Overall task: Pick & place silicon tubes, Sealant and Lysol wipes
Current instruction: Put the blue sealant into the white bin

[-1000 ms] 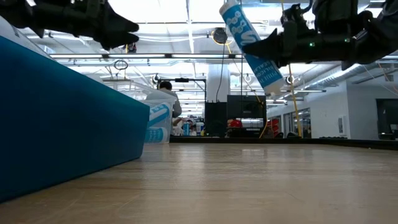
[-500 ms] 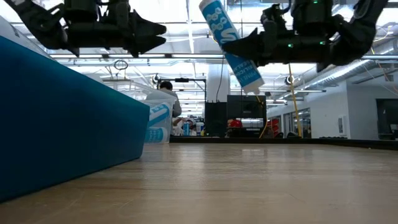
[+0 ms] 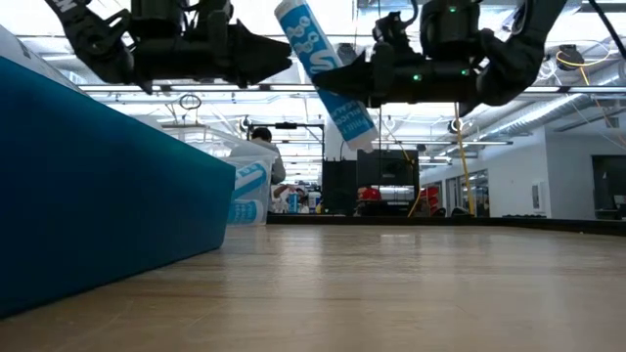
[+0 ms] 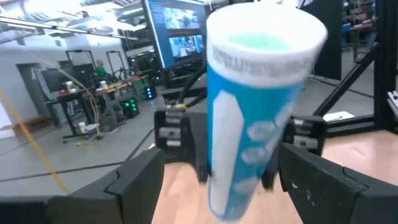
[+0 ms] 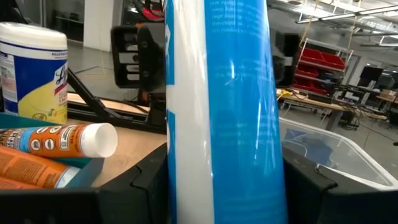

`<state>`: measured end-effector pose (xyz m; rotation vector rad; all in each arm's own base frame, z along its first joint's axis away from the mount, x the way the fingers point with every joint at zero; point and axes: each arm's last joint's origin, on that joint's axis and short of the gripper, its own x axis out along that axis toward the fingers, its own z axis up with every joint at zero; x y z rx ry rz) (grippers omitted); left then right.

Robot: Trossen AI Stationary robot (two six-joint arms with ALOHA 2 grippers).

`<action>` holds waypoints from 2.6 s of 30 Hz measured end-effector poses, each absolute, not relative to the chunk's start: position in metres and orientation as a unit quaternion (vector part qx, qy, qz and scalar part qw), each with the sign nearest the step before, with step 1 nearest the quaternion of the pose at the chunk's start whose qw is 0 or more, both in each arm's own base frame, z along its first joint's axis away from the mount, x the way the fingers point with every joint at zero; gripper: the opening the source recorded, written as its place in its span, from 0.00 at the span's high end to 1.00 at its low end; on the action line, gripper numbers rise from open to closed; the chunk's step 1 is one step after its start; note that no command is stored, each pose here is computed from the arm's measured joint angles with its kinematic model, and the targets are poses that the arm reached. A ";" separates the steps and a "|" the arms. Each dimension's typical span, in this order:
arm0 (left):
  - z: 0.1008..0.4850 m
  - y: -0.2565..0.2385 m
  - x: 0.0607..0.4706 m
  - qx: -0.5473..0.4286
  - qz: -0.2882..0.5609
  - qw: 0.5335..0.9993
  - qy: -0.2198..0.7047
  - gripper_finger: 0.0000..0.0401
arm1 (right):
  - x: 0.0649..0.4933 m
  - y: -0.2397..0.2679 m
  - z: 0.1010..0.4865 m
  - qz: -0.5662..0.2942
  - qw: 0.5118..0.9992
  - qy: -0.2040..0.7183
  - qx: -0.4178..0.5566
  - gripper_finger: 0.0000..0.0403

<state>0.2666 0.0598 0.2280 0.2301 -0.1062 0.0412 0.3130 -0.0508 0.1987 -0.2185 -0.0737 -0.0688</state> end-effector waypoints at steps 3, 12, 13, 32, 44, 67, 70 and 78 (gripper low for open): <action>0.230 0.060 0.275 0.114 0.015 0.992 -0.055 0.24 | 0.317 -0.052 0.197 -0.034 0.993 -0.036 -0.111 0.50; 0.234 0.056 0.301 0.103 -0.022 0.993 -0.062 0.24 | 0.320 -0.052 0.194 -0.031 0.992 -0.031 -0.116 0.50; 0.232 0.055 0.303 0.099 -0.025 0.993 -0.058 0.24 | 0.320 -0.052 0.194 -0.029 0.992 -0.031 -0.116 0.50; 0.230 0.054 0.325 0.089 -0.030 0.994 -0.053 0.38 | 0.319 -0.052 0.192 -0.021 0.993 -0.019 -0.115 0.50; 0.231 0.055 0.323 0.123 0.008 0.992 -0.026 0.48 | 0.320 -0.052 0.190 -0.024 0.994 -0.009 -0.105 0.45; 0.321 0.060 0.208 0.195 0.429 0.876 0.107 0.48 | 0.319 -0.054 0.186 -0.037 0.994 0.010 -0.102 0.44; 0.315 0.065 0.205 0.157 0.459 0.866 0.121 0.48 | 0.319 -0.054 0.186 -0.036 0.994 0.010 -0.102 0.44; 0.285 0.079 0.207 0.056 0.488 0.852 0.180 0.48 | 0.319 -0.054 0.186 -0.037 0.993 0.010 -0.110 0.44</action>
